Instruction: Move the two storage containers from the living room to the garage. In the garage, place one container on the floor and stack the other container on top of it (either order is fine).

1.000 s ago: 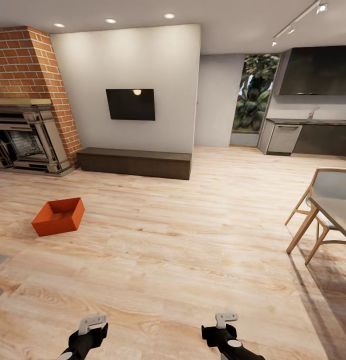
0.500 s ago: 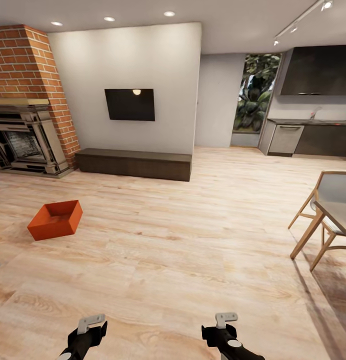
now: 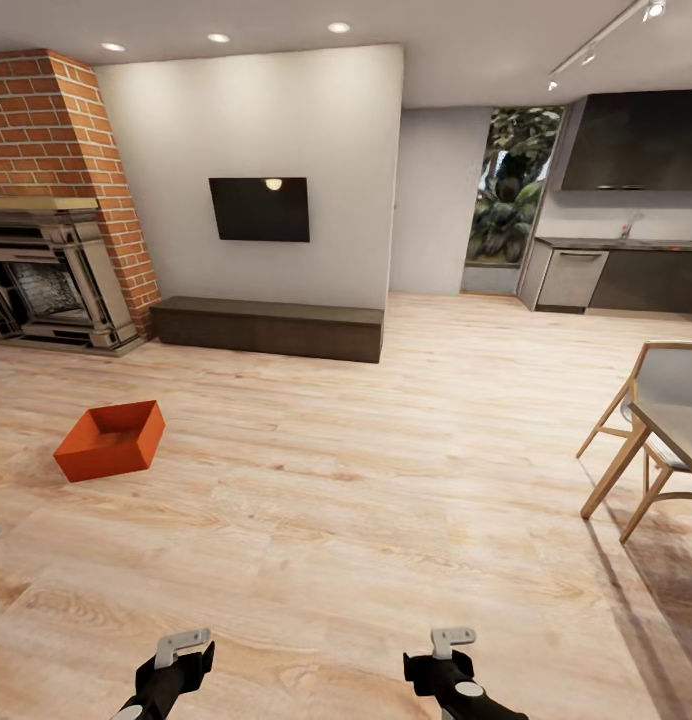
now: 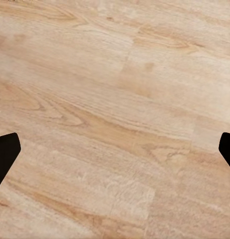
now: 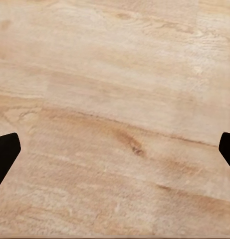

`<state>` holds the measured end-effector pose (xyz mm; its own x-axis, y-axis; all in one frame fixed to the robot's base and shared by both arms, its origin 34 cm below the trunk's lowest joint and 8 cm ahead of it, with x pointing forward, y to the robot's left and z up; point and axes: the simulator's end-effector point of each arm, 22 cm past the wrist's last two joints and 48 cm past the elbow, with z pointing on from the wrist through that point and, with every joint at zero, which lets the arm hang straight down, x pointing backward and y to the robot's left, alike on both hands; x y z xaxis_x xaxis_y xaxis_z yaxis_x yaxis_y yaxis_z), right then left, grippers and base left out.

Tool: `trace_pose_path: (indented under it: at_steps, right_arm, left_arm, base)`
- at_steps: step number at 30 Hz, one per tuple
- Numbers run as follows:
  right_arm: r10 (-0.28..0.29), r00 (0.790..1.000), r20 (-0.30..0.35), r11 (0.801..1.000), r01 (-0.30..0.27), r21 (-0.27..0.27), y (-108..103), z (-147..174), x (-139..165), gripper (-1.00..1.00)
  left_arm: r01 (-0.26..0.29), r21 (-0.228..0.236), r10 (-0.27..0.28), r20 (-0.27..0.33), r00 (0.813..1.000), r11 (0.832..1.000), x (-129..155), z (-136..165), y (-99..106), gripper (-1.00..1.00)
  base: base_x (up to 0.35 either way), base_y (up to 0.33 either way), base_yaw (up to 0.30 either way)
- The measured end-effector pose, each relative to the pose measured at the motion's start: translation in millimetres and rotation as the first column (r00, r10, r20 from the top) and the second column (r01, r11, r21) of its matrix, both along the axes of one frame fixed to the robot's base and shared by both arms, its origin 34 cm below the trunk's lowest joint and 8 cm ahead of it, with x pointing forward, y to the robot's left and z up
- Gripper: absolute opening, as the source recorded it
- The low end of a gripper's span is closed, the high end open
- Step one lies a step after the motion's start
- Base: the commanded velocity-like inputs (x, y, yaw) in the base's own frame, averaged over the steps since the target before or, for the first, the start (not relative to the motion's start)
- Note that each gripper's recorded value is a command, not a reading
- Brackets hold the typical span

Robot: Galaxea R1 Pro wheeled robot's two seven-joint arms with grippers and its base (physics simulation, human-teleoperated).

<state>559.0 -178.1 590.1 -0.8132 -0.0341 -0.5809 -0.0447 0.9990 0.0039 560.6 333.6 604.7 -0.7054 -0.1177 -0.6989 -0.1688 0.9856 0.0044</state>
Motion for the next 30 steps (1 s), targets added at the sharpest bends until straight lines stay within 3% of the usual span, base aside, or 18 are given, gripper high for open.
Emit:
trace_pose_path:
  at_steps: [9, 30]
  right_arm:
    - [0.0, 1.0, -0.014, 1.0, 0.0, 0.0, 0.0, -4.7, -9.9, 1.0]
    - [0.002, 1.0, -0.014, 1.0, -0.002, 0.001, 1.2, -4.7, -10.5, 1.0]
  left_arm:
    - [0.0, 0.0, 0.0, 0.0, 1.0, 1.0, -0.3, 0.2, 0.0, 1.0]
    - [0.0, 0.0, 0.0, 0.001, 1.0, 1.0, -0.3, 0.3, 0.0, 1.0]
  base:
    - [0.078, 0.0, 0.0]
    - [0.325, 0.0, 0.0]
